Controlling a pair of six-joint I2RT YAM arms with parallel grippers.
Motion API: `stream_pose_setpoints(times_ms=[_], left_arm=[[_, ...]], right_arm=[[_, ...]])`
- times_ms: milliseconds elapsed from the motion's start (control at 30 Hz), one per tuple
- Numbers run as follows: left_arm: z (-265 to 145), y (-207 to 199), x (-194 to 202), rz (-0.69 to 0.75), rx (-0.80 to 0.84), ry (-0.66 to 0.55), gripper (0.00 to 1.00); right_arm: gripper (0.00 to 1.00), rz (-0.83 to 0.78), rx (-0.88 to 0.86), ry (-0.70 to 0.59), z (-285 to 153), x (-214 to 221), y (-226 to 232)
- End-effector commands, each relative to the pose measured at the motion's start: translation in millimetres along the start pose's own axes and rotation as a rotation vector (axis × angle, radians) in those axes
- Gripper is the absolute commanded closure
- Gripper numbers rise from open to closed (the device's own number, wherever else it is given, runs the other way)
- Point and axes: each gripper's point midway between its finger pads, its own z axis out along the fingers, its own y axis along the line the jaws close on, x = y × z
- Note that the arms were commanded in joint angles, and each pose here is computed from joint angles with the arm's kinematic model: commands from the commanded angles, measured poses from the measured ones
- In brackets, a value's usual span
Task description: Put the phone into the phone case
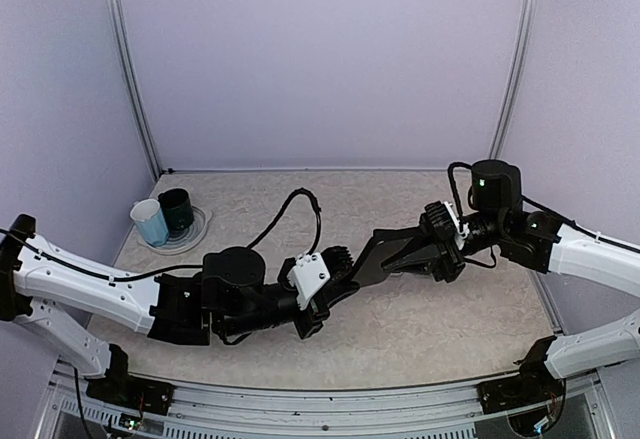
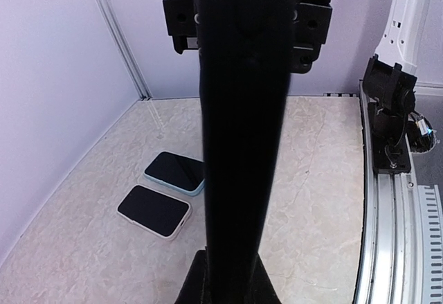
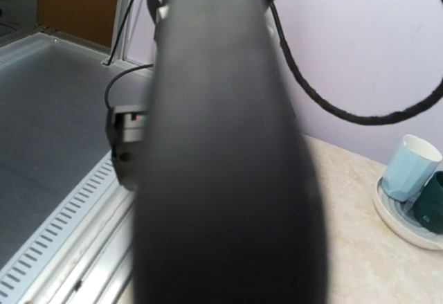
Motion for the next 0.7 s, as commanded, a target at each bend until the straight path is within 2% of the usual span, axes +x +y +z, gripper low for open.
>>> stream_pose_setpoints(times_ms=[0,33,67,133,200,300,467,600,667], left_arm=[[7,13,-14,-0.098,-0.054,-0.024,1.00],[8,15,-13,-0.114,-0.067,-0.024,1.00],[8,16,-14,-0.128,-0.074,-0.030,1.00],[6,15,-20,-0.146,-0.063,-0.056,1.00],[2,13,-33,-0.146,-0.047,-0.101,1.00],[-8,13,-51,-0.129,-0.036,-0.166,1.00],[-11,3,-63,-0.099,0.008,-0.214,1.00],[-17,3,-68,-0.122,0.023,-0.246,1.00],[-21,4,-71,-0.127,0.025,-0.255,1.00]], right_arm=[[0.96,0.038,0.002,-0.034,2,-11,-4],[0.79,0.070,0.020,-0.023,3,-7,-8],[0.67,0.092,0.033,-0.014,3,-2,-9],[0.54,0.094,0.025,-0.008,3,3,-4],[0.49,0.083,0.015,-0.001,2,11,4],[0.46,0.065,0.017,0.008,2,17,11],[0.49,0.050,-0.012,-0.007,10,19,14],[0.61,0.056,-0.026,0.042,13,35,17],[0.61,0.053,-0.042,0.047,12,38,23]])
